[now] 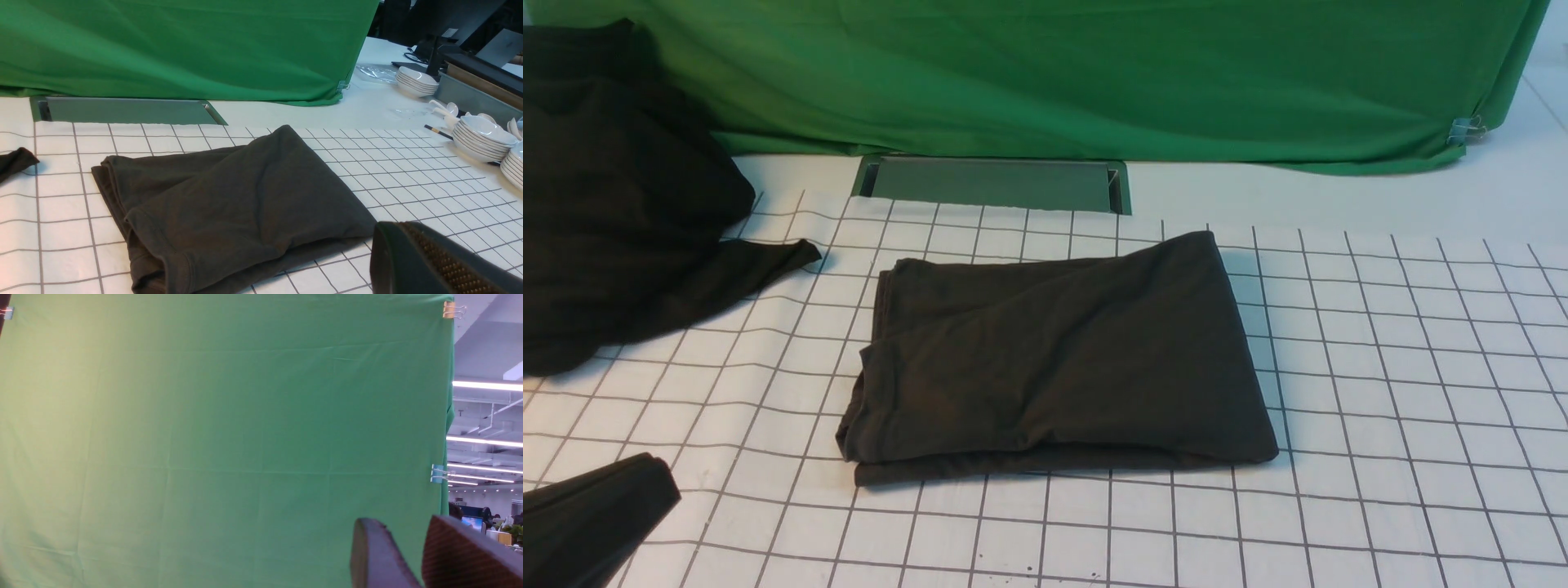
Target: Fold a long-sleeved shirt over a white checkered tablecloth.
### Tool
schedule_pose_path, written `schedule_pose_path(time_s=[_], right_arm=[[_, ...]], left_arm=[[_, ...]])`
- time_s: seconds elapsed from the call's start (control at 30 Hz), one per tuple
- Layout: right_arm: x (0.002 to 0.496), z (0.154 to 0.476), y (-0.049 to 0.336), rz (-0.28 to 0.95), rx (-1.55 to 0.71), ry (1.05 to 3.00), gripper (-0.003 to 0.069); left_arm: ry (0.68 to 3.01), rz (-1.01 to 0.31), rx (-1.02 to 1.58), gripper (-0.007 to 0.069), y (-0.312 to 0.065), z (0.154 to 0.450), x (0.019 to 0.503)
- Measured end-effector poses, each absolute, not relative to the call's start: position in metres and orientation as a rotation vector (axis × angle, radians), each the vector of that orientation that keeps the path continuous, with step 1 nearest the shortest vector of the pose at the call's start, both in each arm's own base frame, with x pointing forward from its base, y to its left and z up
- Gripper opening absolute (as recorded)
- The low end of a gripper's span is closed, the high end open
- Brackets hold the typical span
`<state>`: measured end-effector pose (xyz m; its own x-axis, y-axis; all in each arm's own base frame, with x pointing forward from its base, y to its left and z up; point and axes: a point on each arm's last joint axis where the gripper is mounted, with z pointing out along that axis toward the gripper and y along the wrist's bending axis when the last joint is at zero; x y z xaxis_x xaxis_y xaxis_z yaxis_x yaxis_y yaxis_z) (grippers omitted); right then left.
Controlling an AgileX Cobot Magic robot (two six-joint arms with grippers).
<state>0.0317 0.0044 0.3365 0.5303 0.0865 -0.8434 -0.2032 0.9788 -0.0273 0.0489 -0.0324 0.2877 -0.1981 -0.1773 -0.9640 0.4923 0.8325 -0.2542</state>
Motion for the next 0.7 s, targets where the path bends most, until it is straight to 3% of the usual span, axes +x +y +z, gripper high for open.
schedule_pose_path(time_s=[0.13, 0.3, 0.53, 0.7], right_arm=[[0.032, 0.337, 0.004, 0.173, -0.128, 0.998, 0.019], [0.032, 0.337, 0.004, 0.173, -0.128, 0.998, 0.0197], [0.032, 0.337, 0.004, 0.173, -0.128, 0.998, 0.0219], [0.032, 0.337, 0.004, 0.173, -0.128, 0.998, 0.0235]], left_arm=[[1.664, -0.602, 0.26, -0.0002, -0.032, 0.288, 0.049], [1.628, -0.487, 0.304, 0.0001, -0.029, 0.282, 0.049], [1.539, -0.201, 0.043, 0.0001, -0.008, 0.244, 0.049], [1.613, -0.044, -0.077, 0.0001, 0.001, 0.211, 0.055]])
